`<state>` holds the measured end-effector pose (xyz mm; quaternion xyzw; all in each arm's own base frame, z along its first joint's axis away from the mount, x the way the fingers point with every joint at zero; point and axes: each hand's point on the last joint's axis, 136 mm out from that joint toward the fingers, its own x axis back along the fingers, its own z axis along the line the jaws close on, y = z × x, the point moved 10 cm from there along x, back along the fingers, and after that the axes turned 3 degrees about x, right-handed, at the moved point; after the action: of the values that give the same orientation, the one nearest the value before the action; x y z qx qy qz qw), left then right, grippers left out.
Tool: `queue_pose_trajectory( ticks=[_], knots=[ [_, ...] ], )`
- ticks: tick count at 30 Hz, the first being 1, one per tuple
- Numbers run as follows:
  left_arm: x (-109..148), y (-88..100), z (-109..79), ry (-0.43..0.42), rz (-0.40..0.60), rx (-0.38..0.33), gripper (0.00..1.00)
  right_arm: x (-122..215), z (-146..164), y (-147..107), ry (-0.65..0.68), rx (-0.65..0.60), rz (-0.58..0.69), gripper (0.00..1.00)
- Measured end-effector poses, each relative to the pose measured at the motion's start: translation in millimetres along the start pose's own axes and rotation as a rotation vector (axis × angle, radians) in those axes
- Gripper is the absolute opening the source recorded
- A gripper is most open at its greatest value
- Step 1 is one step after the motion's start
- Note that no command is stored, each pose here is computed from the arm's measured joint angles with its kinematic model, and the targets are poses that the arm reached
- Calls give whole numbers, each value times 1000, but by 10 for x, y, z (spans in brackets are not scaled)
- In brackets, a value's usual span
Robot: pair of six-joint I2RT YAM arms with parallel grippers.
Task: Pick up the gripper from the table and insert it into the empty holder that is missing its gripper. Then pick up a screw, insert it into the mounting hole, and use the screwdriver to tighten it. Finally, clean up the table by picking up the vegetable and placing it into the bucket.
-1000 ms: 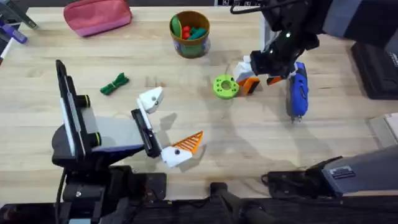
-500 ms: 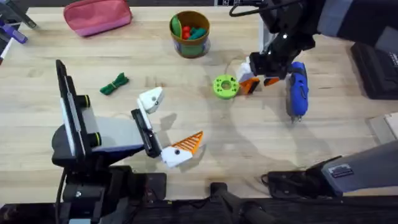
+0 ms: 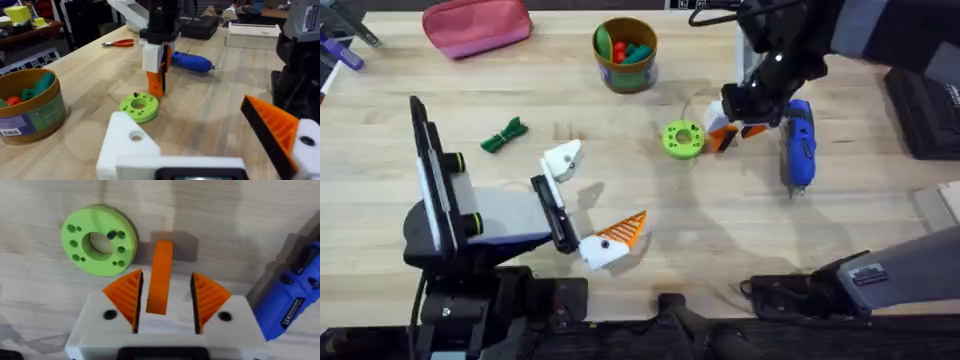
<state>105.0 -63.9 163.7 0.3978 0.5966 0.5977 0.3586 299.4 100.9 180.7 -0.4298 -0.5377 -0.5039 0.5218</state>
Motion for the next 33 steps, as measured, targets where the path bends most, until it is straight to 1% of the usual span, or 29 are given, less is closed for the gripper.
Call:
queue_pose_trajectory(
  ticks=[3,7,15,17,21,23,33],
  knots=[
    [0,0,0,0,0,0,985,21,3,12,1,0,-4,467],
    [0,0,0,0,0,0,985,38,6,22,1,3,-8,386],
    [0,0,0,0,0,0,985,38,5,15,1,4,-3,287],
    [0,0,0,0,0,0,985,38,5,12,0,7,-1,221],
    [0,0,0,0,0,1,985,38,5,13,0,7,-2,19],
    [0,0,0,0,0,0,985,41,6,16,1,7,-3,7],
    [0,0,0,0,0,0,985,41,6,15,1,7,-2,6]
  ],
)
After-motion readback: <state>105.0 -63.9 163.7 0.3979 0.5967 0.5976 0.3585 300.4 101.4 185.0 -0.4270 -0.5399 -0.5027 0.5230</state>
